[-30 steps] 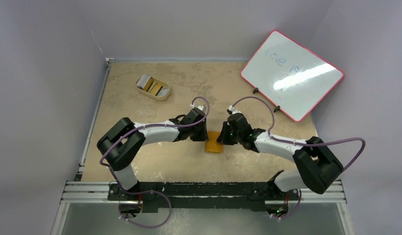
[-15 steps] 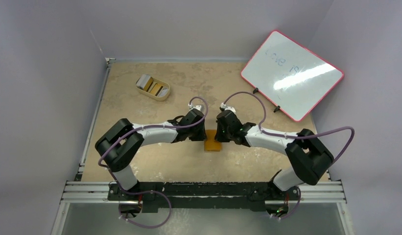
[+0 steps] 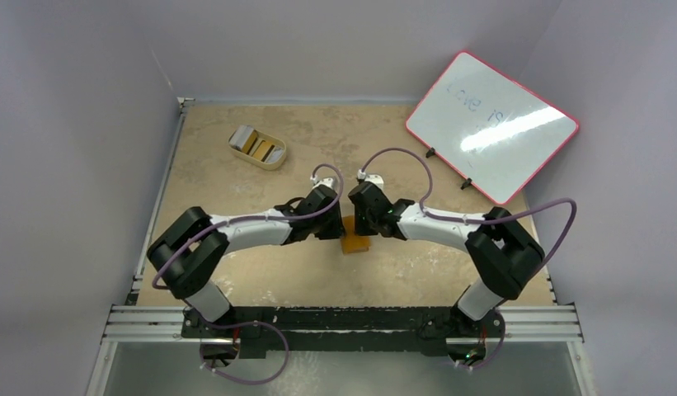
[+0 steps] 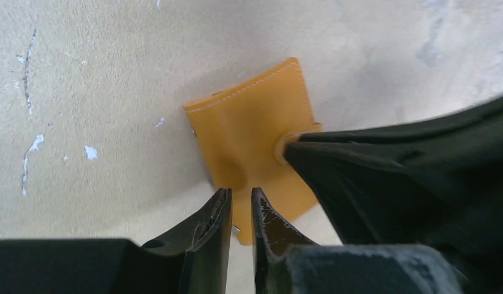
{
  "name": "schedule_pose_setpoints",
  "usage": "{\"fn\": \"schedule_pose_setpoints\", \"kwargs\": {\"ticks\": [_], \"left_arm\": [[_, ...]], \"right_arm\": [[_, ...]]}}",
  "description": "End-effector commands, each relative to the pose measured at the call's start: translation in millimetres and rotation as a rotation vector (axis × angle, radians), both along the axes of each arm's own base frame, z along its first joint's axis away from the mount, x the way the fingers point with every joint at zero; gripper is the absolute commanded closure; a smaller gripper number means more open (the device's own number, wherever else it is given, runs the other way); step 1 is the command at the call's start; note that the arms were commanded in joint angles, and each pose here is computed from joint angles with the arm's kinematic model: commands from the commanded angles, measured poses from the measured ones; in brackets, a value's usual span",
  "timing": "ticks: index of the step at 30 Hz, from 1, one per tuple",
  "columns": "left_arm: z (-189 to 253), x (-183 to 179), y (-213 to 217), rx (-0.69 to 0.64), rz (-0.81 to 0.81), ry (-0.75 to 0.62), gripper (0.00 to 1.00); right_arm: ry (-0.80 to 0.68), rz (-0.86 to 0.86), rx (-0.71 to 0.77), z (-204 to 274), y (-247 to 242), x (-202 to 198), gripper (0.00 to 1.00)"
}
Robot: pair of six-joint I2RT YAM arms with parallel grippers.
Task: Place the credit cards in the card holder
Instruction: Close the card holder at the center of the board, then reset both arms
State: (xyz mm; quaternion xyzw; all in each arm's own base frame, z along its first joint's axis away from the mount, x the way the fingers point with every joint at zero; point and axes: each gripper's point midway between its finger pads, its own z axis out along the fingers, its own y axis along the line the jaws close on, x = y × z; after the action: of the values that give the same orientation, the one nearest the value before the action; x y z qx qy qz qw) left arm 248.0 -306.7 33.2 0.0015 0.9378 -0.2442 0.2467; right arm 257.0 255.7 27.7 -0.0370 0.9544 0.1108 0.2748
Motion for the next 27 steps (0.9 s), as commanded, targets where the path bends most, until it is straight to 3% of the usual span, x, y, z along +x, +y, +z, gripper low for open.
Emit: {"fn": "schedule_pose_setpoints", "kwargs": {"ticks": [1, 7, 10, 14, 19, 27], "left_arm": [[57.3, 12.0, -0.7, -0.098, 0.053, -0.111, 0.81], [119.3, 22.9, 31.2, -0.100, 0.146, -0.273, 0.65], [163.1, 19.4, 44.2, -0.138, 0.158, -0.357, 0.58], [211.1, 10.5, 63.1, -0.158, 0.159, -0.445, 0.47], [259.0, 0.0, 87.5, -0.163, 0.180, -0.523, 0.40], [308.1, -21.2, 116.0, -0.230, 0.201, -0.613, 0.34]], "right_arm": [[0.130, 0.023, -0.133, -14.0, -29.7, -37.5, 0.89], [-0.127, -0.005, 0.087, 90.4, -16.9, -14.1, 0.69], [-0.218, -0.062, 0.155, 130.7, -27.5, -12.6, 0.49], [-0.317, -0.079, 0.260, 168.0, -35.4, -16.8, 0.34], [-0.391, -0.083, 0.368, 201.0, -44.6, -27.2, 0.01], [-0.481, -0.112, 0.450, 257.0, -71.1, -44.2, 0.01]]}}
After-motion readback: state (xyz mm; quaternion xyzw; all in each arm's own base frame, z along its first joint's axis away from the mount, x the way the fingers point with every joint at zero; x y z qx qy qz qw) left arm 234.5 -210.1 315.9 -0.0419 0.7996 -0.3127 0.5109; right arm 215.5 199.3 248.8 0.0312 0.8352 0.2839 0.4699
